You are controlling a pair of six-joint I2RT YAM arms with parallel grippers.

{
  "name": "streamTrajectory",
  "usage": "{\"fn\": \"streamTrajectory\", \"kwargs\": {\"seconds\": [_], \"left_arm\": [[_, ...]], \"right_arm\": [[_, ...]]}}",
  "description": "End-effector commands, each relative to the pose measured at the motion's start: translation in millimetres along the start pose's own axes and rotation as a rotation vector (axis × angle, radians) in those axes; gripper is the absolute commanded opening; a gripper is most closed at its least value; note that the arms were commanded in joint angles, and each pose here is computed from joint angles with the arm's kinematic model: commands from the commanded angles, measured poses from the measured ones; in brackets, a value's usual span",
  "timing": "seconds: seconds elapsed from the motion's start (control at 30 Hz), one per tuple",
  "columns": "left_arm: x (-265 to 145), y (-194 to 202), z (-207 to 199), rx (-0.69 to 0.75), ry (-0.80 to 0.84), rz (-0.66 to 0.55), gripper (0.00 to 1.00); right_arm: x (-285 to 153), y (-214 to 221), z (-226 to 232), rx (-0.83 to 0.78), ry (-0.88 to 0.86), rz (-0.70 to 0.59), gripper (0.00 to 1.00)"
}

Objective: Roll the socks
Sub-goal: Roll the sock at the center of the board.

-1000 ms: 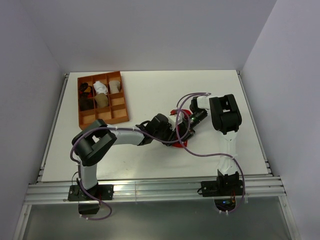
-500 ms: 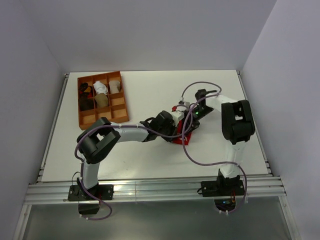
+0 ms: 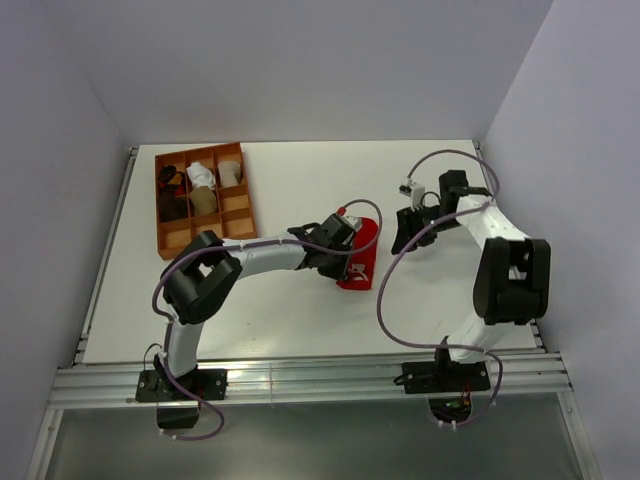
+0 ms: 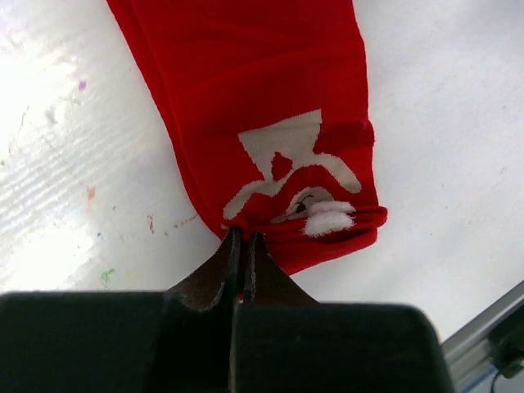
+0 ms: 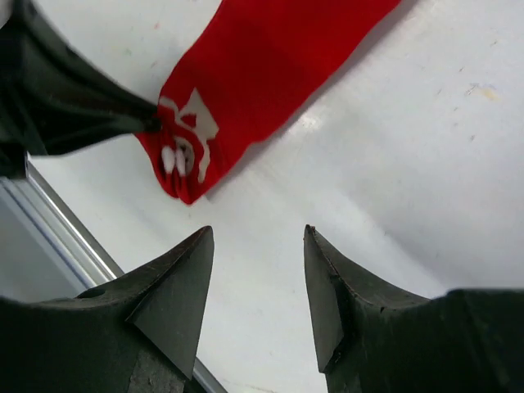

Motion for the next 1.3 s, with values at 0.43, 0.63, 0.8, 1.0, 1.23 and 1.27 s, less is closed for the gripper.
{"fn": "streamTrajectory", "kwargs": {"seconds": [0.43, 0.63, 0.8, 1.0, 1.23, 1.27], "left_arm": [[-8, 66, 43, -0.337, -0.094, 0.518, 0.00], [-7, 64, 46, -0.350, -0.095, 0.566, 0.00], [-7, 57, 46, -0.336, -0.100, 0.572, 0.00], [-5, 58, 45, -0.331, -0.095, 0.590, 0.00], [-4, 59, 45, -0.327, -0.086, 0.596, 0.00], [-4, 60, 45, -0.326, -0.085, 0.598, 0.00]], "right_arm": [[19, 21, 84, -0.936, 0.163, -0.174, 0.60], [48, 39, 114, -1.135, 0.181, -0.123, 0.59], [71, 58, 133, -1.251, 0.163, -0.085, 0.59], [84, 57, 142, -1.353, 0.216, -0.105, 0.60], [101, 59, 144, -1.402, 0.233, -0.066, 0.58], [103, 60, 144, -1.404, 0.226, -0.055, 0.58]]}}
Point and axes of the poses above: each gripper's point midway between its finger pads, its own x axis out along the fingers, its own z axis along the line the jaws close on, y = z × x, the point moved 1 cm from there along -x, back along the fingers, and after that the axes turned 4 degrees about -x, right-handed, at the moved point
